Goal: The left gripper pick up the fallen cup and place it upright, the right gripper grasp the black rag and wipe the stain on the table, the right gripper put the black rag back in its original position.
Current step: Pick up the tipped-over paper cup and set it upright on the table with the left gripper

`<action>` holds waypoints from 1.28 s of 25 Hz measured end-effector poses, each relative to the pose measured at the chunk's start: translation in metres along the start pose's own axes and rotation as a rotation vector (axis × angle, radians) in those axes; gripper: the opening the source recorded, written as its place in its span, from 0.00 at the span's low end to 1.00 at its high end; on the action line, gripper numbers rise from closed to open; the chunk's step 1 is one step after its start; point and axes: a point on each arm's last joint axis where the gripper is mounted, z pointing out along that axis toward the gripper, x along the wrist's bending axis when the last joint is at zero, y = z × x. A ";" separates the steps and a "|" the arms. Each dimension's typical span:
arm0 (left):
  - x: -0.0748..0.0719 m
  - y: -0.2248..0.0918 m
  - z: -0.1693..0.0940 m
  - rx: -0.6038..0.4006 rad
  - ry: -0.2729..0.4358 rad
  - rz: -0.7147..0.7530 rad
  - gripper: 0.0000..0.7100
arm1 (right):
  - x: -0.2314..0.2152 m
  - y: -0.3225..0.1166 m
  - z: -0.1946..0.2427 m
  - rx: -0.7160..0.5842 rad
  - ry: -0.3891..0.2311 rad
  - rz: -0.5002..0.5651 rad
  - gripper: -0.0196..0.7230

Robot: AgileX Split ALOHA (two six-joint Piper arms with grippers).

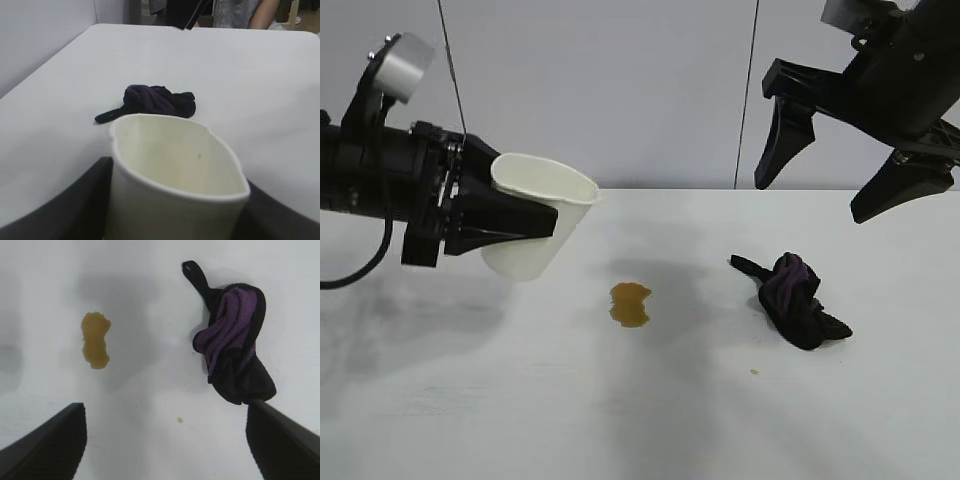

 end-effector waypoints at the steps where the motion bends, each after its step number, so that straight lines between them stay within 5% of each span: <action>1: 0.000 -0.008 0.001 0.007 -0.003 -0.009 0.56 | 0.000 0.000 0.000 0.000 0.000 0.000 0.84; 18: -0.006 -0.056 0.016 0.036 -0.042 0.024 0.56 | 0.000 0.000 0.000 -0.001 0.000 -0.018 0.84; 20: -0.006 -0.055 0.016 0.036 -0.041 0.008 0.61 | 0.000 0.000 0.000 0.000 0.000 -0.018 0.84; 25: -0.006 -0.055 0.016 0.037 -0.039 -0.057 0.92 | 0.000 0.000 0.000 0.003 0.000 -0.018 0.84; 32: -0.001 -0.028 0.008 0.019 -0.011 -0.150 0.97 | 0.000 -0.002 0.000 0.021 -0.001 -0.018 0.84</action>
